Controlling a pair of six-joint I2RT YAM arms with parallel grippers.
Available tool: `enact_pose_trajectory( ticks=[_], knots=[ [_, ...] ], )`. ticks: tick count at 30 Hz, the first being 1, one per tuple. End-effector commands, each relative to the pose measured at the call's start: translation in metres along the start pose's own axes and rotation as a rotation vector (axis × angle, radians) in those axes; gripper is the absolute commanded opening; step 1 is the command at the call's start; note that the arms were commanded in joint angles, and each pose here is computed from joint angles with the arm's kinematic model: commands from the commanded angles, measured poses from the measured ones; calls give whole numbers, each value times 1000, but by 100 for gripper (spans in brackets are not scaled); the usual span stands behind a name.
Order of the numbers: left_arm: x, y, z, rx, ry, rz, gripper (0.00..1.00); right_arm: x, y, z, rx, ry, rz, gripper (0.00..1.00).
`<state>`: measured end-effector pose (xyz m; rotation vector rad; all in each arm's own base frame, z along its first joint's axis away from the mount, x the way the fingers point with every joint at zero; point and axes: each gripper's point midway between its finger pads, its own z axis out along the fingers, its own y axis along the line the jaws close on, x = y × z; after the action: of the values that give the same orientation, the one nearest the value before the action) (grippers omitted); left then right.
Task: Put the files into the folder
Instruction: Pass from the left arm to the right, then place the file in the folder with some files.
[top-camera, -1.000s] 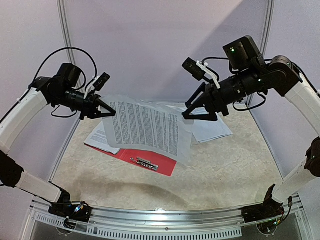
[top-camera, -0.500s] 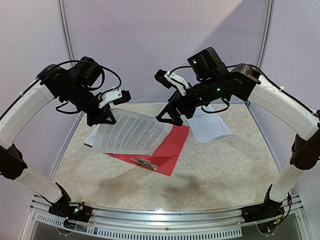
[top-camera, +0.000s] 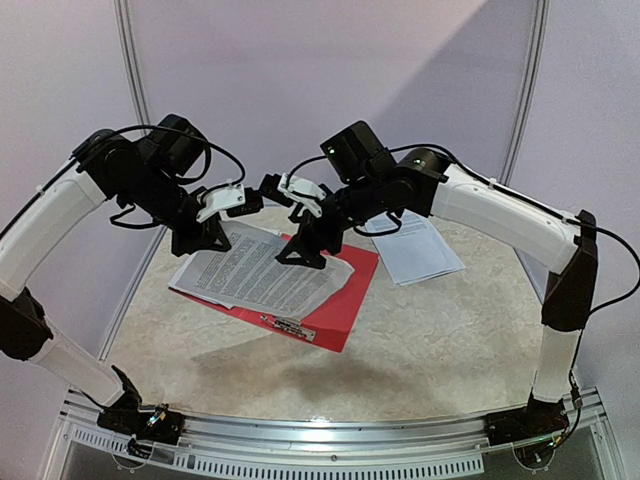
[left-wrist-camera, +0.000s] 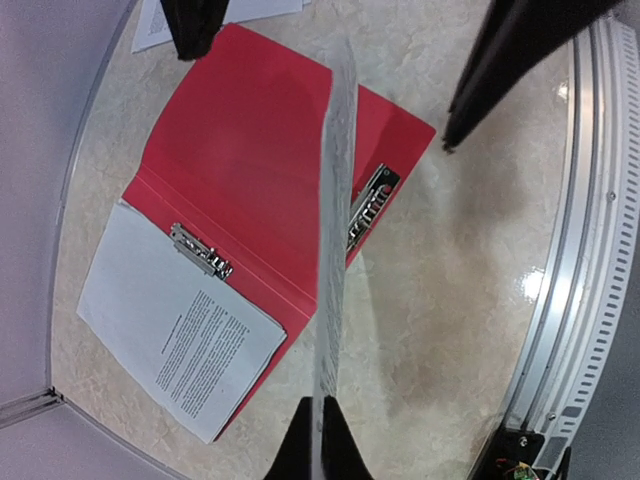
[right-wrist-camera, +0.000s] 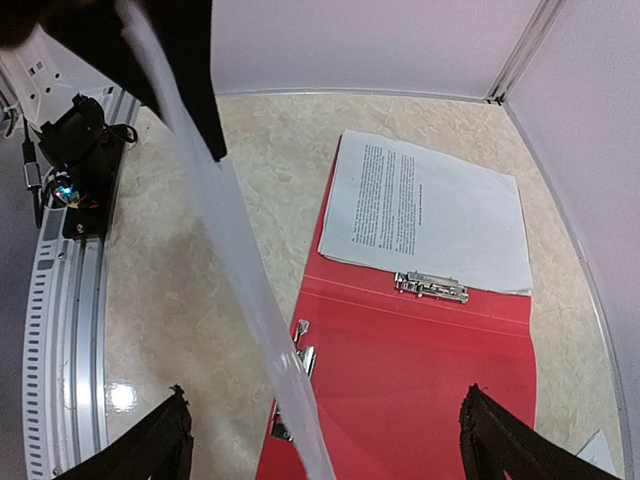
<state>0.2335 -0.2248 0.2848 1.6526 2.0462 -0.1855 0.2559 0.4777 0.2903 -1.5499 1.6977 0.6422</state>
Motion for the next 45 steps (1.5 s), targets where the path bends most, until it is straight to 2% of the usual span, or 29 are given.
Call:
enact_pose_trajectory(
  ticks=[1, 3, 5, 6, 7, 8, 10, 15, 20, 22, 23, 24, 27, 28, 29, 30, 31, 32, 36, 39, 42, 45],
  knots=[
    [16, -23, -9, 71, 58, 28, 0, -7, -1, 12, -29, -26, -9, 88],
    [14, -26, -10, 82, 46, 32, 0, 0, -1, 20, -63, -12, 25, 76],
    [13, -27, -12, 88, 38, 34, 0, 5, 0, 24, -101, -6, 59, 60],
    [13, -28, -12, 89, 35, 33, 0, 7, 2, 25, -118, -3, 70, 56],
    [13, -28, -12, 89, 34, 33, 0, 9, 5, 27, -140, 4, 73, 56],
    [12, -27, -12, 88, 31, 32, 0, 11, 9, 28, -164, 6, 73, 62],
    [11, -26, -13, 78, 27, 28, 0, 12, 14, 28, -192, 7, 74, 63],
    [9, -27, -18, 77, 7, 38, 0, 22, 13, 28, -206, -12, 124, 49],
    [7, -27, -16, 90, 11, 36, 0, 21, 10, 25, -186, -11, 143, 33],
    [4, -30, -18, 105, -5, 35, 0, 22, 7, 25, -174, 9, 153, 18],
    [3, -29, -19, 102, -4, 35, 0, 21, 6, 25, -166, 13, 155, 4],
    [4, -28, -19, 97, 1, 36, 0, 21, 5, 26, -163, 17, 161, 0],
    [6, -25, -18, 84, 10, 36, 0, 18, 3, 23, -155, 12, 180, 0],
    [4, -24, -18, 77, 6, 33, 6, 18, 2, 22, -152, 13, 188, 0],
    [3, -21, -19, 59, 2, 27, 27, 18, 0, 20, -144, 13, 203, 0],
    [2, -16, -22, 30, -3, 19, 53, 19, -5, 18, -133, 12, 222, 0],
    [0, -8, -26, -13, -8, 14, 87, 20, -12, 15, -126, 10, 268, 0],
    [-1, 0, -30, -57, -12, 9, 98, 22, -19, 13, -123, 5, 314, 0],
    [0, 35, -49, -196, -50, -53, 100, 28, -63, 10, -69, -70, 521, 0],
    [12, 59, -50, -247, -55, -133, 100, 37, -119, 0, 46, -203, 714, 0],
    [35, 75, -36, -253, -25, -210, 100, 51, -162, -6, 78, -377, 929, 0],
    [68, 87, -10, -259, 42, -272, 100, 79, -186, 5, 123, -480, 1126, 0]
  ],
)
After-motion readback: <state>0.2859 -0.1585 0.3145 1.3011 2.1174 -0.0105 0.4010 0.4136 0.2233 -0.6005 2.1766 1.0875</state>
